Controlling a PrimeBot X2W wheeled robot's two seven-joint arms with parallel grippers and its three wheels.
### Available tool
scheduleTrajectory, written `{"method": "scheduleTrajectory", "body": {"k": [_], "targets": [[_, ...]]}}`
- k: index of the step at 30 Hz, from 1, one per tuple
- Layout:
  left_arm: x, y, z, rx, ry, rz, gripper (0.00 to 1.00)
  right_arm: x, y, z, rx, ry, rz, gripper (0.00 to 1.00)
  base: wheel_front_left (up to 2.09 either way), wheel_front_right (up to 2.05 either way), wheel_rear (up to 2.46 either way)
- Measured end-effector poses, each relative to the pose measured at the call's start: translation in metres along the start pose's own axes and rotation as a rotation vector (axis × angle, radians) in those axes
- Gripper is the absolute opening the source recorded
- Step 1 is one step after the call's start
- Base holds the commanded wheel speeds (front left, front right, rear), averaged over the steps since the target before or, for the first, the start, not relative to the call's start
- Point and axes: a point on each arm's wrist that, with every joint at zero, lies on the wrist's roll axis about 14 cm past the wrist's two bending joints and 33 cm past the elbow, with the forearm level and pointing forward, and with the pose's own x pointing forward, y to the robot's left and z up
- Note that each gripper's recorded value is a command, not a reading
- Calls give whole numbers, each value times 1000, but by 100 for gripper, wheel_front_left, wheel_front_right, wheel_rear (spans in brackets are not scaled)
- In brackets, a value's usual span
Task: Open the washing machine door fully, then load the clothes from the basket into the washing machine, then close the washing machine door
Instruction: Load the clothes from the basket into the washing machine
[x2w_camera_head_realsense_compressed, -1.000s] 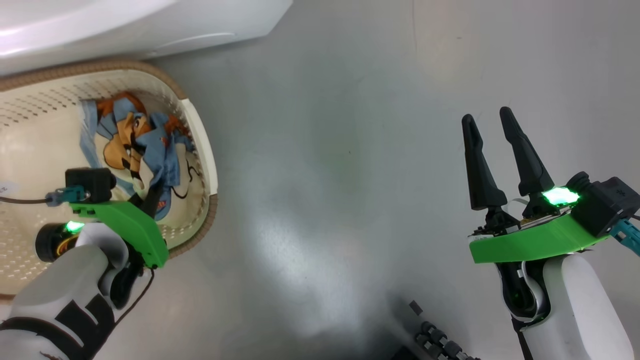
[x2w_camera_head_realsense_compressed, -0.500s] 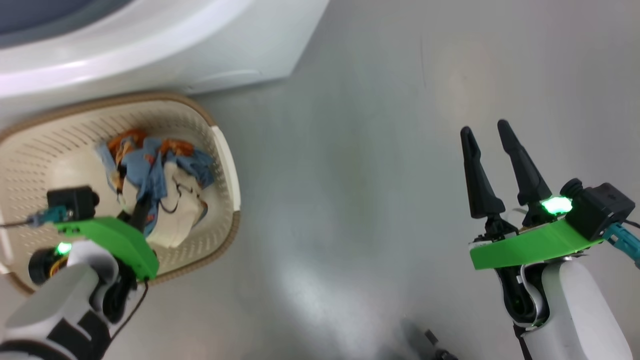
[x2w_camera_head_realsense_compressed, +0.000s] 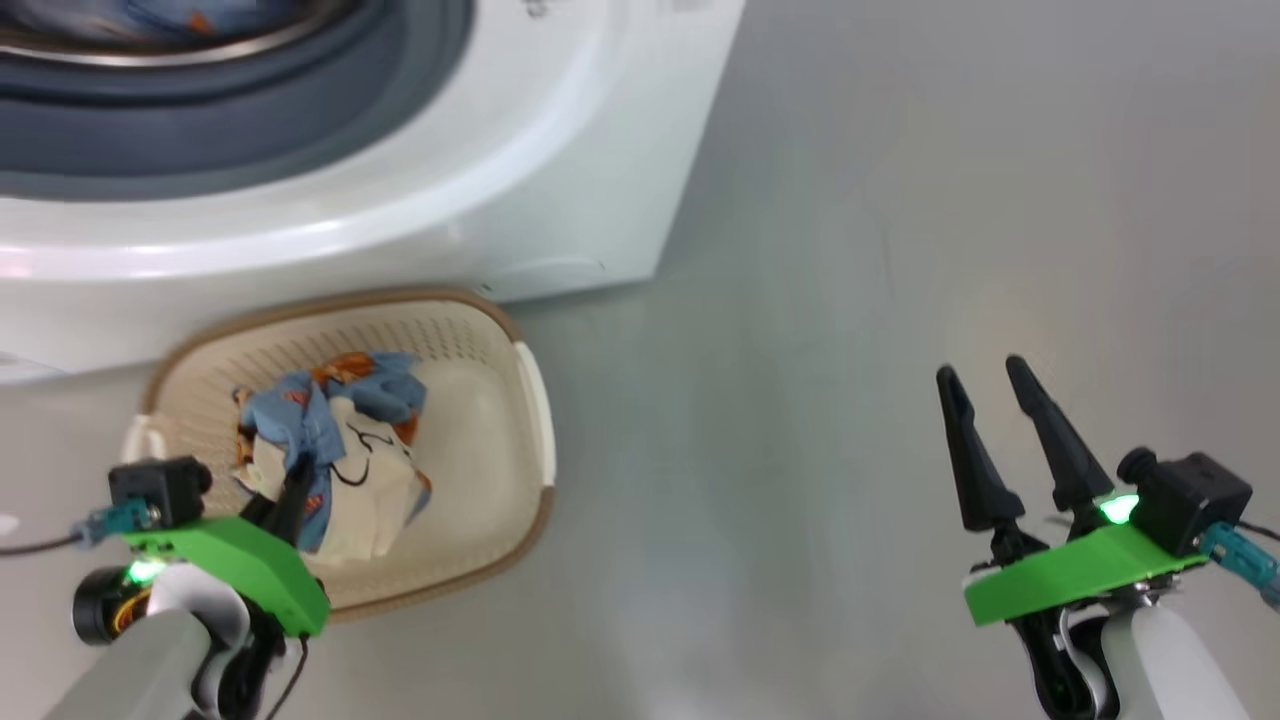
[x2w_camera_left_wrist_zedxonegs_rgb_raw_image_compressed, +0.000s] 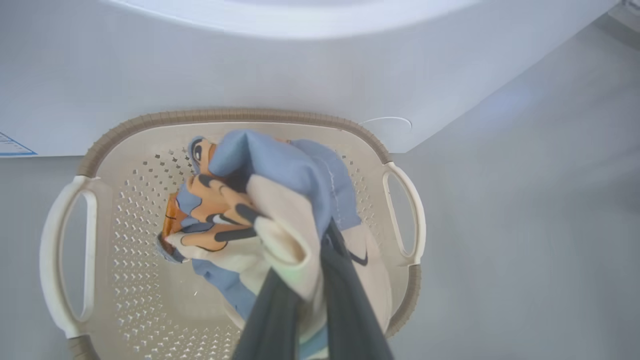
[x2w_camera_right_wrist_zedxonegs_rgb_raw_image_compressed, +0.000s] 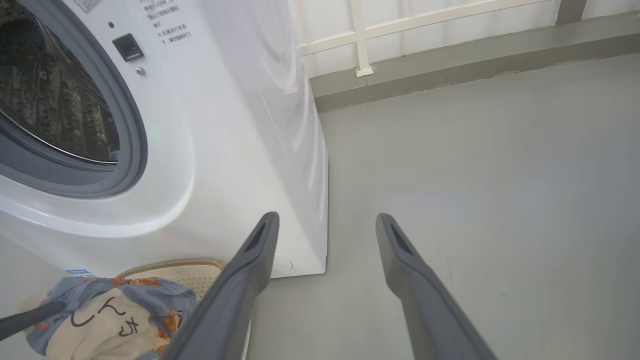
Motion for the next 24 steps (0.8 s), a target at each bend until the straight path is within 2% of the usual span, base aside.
{"method": "scheduleTrajectory", "body": {"k": [15,24], "targets": [[-85,-17,66,82,-312,36,0,-26,26,21,13,-45,86,100,0,0,0],[-137,-9,88,143,-459,108,0,-35,28,33,7,-75,105,100,0,0,0]]}}
